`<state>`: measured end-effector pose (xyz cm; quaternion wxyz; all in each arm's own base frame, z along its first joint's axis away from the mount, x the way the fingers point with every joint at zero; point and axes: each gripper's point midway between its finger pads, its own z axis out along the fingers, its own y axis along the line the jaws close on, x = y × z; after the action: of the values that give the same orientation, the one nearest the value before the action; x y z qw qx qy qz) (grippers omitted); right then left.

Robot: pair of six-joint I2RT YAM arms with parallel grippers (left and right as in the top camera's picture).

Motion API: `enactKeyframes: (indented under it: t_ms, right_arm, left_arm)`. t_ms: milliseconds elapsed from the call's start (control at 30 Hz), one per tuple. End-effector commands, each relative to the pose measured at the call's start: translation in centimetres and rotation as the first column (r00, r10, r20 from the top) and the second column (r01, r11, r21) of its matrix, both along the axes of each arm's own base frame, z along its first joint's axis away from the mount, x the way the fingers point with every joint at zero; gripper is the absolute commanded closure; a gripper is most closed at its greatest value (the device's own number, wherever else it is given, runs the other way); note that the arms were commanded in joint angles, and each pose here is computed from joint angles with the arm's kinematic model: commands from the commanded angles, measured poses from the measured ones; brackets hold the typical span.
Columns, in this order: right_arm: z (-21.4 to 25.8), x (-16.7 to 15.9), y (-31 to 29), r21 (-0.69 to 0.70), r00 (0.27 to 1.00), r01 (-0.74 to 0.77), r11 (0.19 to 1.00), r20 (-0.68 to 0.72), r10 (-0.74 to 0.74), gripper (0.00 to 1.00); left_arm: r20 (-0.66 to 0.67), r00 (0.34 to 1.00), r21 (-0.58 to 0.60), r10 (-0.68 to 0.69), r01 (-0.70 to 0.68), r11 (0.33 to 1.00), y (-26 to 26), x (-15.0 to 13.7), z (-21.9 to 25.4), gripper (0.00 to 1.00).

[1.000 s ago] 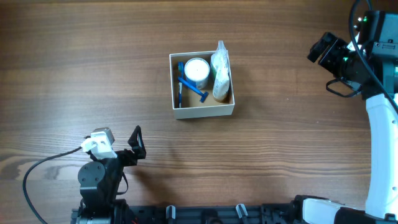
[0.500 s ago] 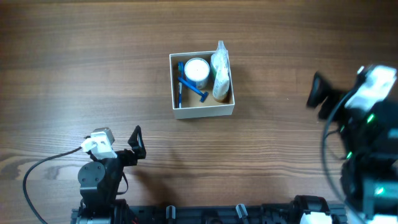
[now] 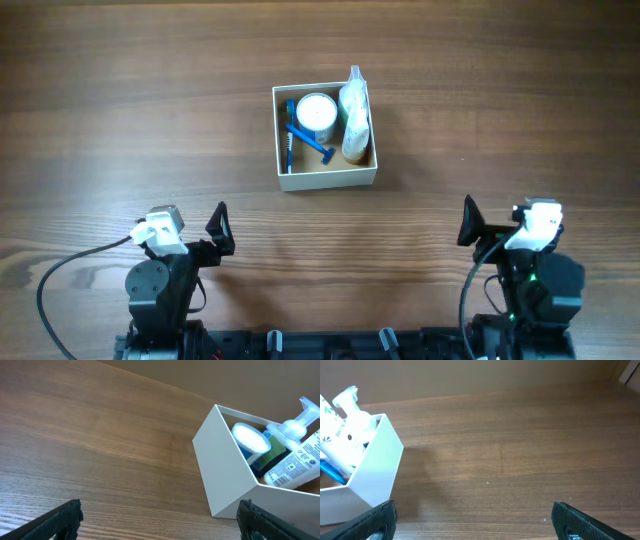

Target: Pack container

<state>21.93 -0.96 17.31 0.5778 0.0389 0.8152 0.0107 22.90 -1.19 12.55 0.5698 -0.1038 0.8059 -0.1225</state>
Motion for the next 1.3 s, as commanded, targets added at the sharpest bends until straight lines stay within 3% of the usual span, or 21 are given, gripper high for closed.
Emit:
enactKeyframes:
  t_ms: [0, 300, 1267]
  right_arm:
    - [-1.2, -0.2, 0.5, 0.037, 0.999, -0.016, 0.999, 0.032, 0.015, 0.0]
    - [-5.3, -0.1, 0.8, 0.056, 0.999, -0.025, 0.998, -0.035, 0.027, 0.0]
    - [-5.3, -0.1, 0.8, 0.055, 0.999, -0.025, 0.998, -0.035, 0.027, 0.0]
  left_arm:
    - [0.009, 1.0, 0.009, -0.009, 0.009, 1.0, -0.1, 0.0, 0.1, 0.0]
    - [0.009, 1.0, 0.009, -0.009, 0.009, 1.0, -0.1, 0.0, 0.1, 0.0]
    - [0.009, 1.0, 0.009, -0.009, 0.009, 1.0, -0.1, 0.0, 0.1, 0.0]
